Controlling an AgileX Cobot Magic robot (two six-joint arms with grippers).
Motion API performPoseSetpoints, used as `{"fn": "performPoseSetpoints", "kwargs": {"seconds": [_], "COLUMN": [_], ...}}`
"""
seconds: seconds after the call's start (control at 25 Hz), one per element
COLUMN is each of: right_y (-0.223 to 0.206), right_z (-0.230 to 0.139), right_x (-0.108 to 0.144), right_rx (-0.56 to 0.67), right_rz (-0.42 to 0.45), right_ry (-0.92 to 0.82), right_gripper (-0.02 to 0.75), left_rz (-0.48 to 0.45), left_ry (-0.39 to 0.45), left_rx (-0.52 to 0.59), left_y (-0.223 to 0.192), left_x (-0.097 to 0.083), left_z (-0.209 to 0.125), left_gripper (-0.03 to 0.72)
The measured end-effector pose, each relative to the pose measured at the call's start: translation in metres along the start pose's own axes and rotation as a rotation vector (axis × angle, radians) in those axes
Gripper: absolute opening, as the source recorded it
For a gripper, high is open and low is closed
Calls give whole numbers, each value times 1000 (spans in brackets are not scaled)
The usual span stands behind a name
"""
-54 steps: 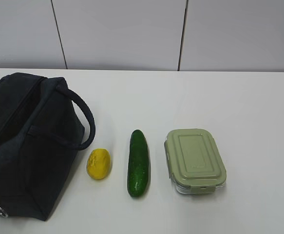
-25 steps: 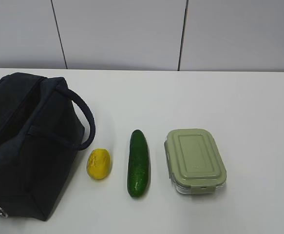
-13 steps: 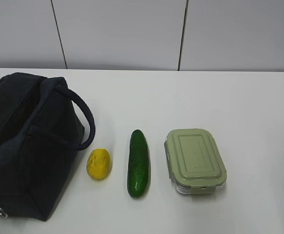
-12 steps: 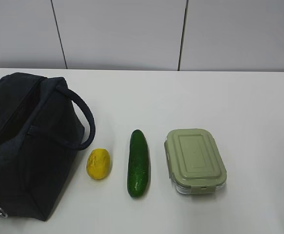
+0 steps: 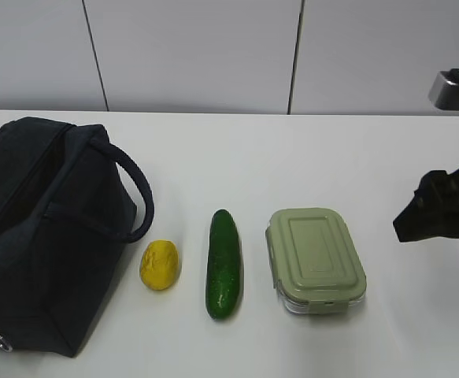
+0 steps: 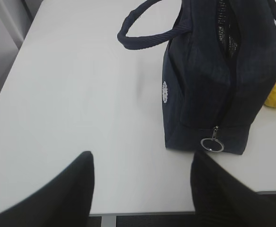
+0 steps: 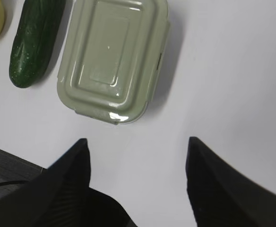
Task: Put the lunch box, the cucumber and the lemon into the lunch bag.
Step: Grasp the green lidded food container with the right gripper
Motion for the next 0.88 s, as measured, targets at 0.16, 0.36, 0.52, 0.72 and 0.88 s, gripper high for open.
{"fn": "performPoseSetpoints", "kwargs": {"seconds": [0.16,0.36,0.52,0.72,0.88], "right_y": [-10,-20,-15,2,0], "right_z": [14,30,46,62,64], "right_x": [6,11,6,-2,-13], "right_rx": [19,42,38,-13,5], "right_rz": [35,112,218,328,409], "right_ry": [-6,-51,-116,-132,-170], "right_gripper": [474,474,474,474,475], "left_rz": [0,0,0,0,0], "left_ry": [0,0,0,0,0], "left_rx": [0,0,0,0,0], "left_y": [0,0,0,0,0], "left_x": [0,0,0,0,0], "left_z": [0,0,0,0,0], "left_gripper": [447,447,447,447,447]}}
Point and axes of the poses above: a point on each arm's last joint axis where the gripper is mounted, y pointing back along that axis away from the gripper, x along the wrist's bending axis when the last joint is at zero, z = x × y, the point moved 7 cm from there along -y, pointing out along that axis toward the gripper, and after that the axes turned 8 degrees about -y, right-handed, at the moved point
